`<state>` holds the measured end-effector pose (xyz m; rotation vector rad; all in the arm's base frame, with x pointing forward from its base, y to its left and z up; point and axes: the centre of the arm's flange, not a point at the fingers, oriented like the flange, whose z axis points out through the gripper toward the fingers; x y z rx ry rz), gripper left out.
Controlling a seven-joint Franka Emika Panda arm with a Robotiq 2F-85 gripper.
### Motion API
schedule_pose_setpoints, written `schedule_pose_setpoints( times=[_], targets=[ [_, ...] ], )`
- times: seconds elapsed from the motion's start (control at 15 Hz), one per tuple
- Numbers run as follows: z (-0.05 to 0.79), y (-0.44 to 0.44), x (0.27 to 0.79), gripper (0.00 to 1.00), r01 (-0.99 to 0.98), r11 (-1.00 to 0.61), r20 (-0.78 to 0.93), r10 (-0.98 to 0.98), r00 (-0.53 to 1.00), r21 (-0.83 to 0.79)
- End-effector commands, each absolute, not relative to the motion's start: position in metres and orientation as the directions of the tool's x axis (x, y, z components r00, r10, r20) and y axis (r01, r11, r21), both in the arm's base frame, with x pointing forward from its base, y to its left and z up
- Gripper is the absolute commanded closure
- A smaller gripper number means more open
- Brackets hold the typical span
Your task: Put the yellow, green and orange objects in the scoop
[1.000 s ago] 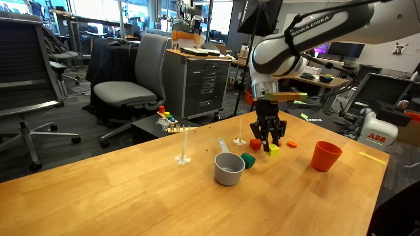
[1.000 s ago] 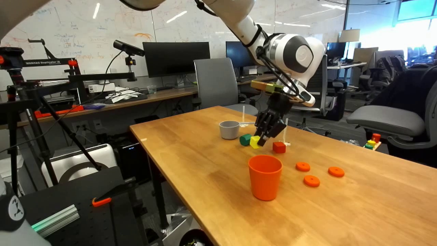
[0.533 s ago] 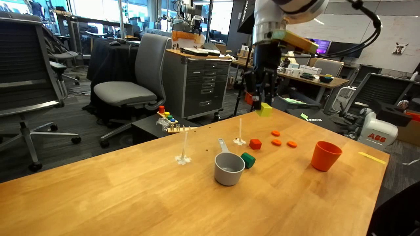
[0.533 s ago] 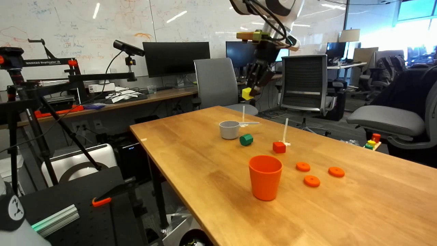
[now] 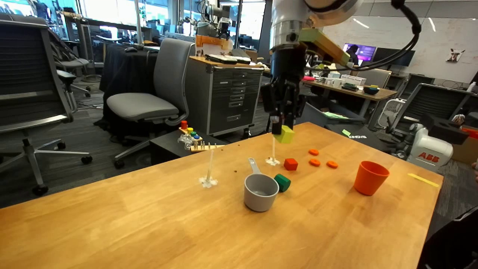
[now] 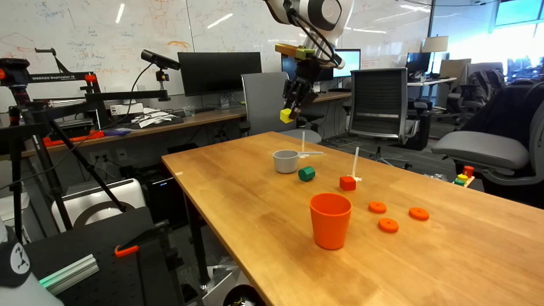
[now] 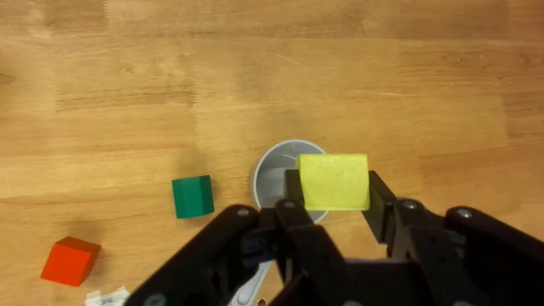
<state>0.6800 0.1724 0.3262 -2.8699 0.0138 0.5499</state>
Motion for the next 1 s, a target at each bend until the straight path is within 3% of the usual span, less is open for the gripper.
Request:
schedule_pose_setpoints(
  times=[0.0, 0.47, 0.53, 0.67, 0.93],
  targets=[
    [0.286, 0.189, 0.693, 0.86, -0.023, -0.970, -0.389, 0.076, 0.918, -0.243],
    [0.229, 0.202, 0.700, 0.86, -0.016, -0.976, -0.426, 0.079, 0.901, -0.216],
    [0.226, 0.203, 0.701, 0.36, -0.018, -0.977, -0.426, 0.076, 0.902, -0.212],
    [0.224, 0.206, 0.704, 0.32, -0.010, -0.981, -0.416, 0.072, 0.907, -0.191],
    [0.243, 0.191, 0.705, 0.01, -0.024, -0.986, -0.391, 0.043, 0.919, -0.164]
  ],
)
